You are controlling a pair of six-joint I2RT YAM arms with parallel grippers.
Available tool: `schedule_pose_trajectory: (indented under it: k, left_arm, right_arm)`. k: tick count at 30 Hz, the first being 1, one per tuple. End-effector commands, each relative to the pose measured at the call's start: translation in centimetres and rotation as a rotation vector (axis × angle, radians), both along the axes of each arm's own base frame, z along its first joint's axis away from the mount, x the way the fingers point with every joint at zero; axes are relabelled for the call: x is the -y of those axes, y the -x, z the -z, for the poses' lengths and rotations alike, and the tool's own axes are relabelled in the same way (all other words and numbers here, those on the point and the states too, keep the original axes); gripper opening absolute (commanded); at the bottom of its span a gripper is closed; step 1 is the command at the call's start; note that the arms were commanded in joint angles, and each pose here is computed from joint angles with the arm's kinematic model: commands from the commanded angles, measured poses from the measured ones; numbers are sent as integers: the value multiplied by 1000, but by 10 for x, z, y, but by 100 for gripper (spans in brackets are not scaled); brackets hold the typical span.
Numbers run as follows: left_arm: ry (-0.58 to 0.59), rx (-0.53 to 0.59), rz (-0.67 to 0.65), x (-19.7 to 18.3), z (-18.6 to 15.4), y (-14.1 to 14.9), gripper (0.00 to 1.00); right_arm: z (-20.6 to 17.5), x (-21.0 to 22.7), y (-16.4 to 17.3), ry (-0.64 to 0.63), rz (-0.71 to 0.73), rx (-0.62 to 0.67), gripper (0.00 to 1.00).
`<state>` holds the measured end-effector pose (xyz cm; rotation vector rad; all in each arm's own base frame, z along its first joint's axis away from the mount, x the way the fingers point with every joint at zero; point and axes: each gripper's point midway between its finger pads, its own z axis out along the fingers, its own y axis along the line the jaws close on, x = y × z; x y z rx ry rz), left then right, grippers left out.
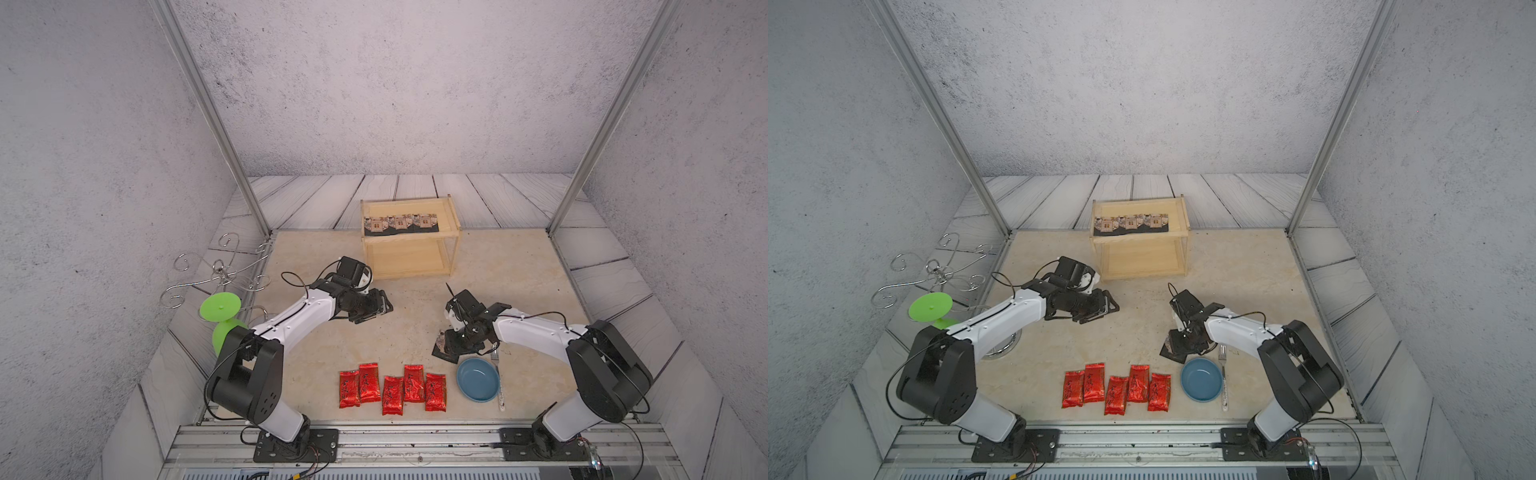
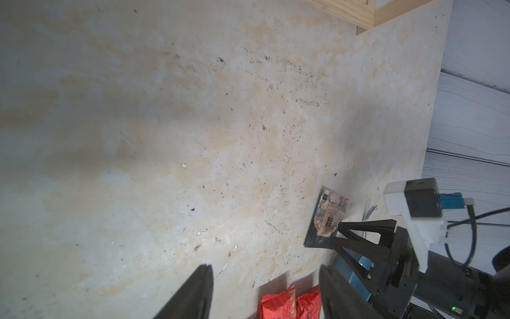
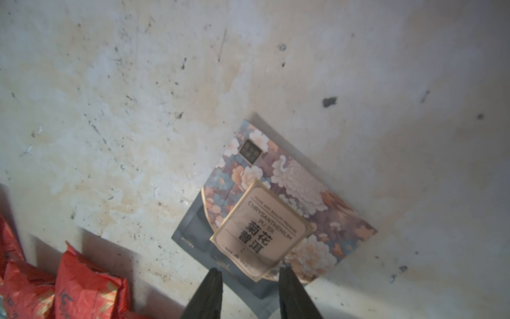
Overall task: Place the tea bags on the shelf by color
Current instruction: Move the tea bag to the center of the board.
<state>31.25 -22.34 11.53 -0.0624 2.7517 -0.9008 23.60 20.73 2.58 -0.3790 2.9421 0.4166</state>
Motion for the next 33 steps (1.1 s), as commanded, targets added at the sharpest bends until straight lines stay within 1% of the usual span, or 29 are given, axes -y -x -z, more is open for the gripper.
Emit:
schedule_pose_trajectory:
  k: [1,4,12,15,19,21,23,25,27,30,33]
  left_arm:
    - [1,-25,12,2,8,5,67]
    - [-1,-26,13,1,8,5,67]
    - [46,-59,20,8,18,8,66]
    - [55,-74,24,11,24,9,65]
    - [53,-105,31,14,36,10,64]
    - [50,-114,45,20,39,8,64]
    - [34,-128,73,29,42,7,63]
    - [38,-141,92,39,45,6,63]
    - [40,-148,106,46,48,5,63]
    - [45,-163,121,54,54,5,62]
    - [56,-182,136,62,60,5,61]
  right_arm:
    - [1,0,-10,24,23,23,39]
    - [5,-2,-13,28,27,24,39]
    - [10,-19,-25,-26,12,34,38]
    - [7,-29,-35,-51,-11,58,38]
    - [5,-39,-49,-54,-60,86,38]
    - [-3,-42,-57,-59,-76,117,38]
    - [-22,-46,-66,-88,-87,166,38]
    - [-38,-46,-73,-131,-68,208,38]
    - [-45,-45,-76,-175,-43,221,38]
    - [-44,-44,-79,-239,-8,214,32]
    - [-40,-43,-84,-334,36,166,17]
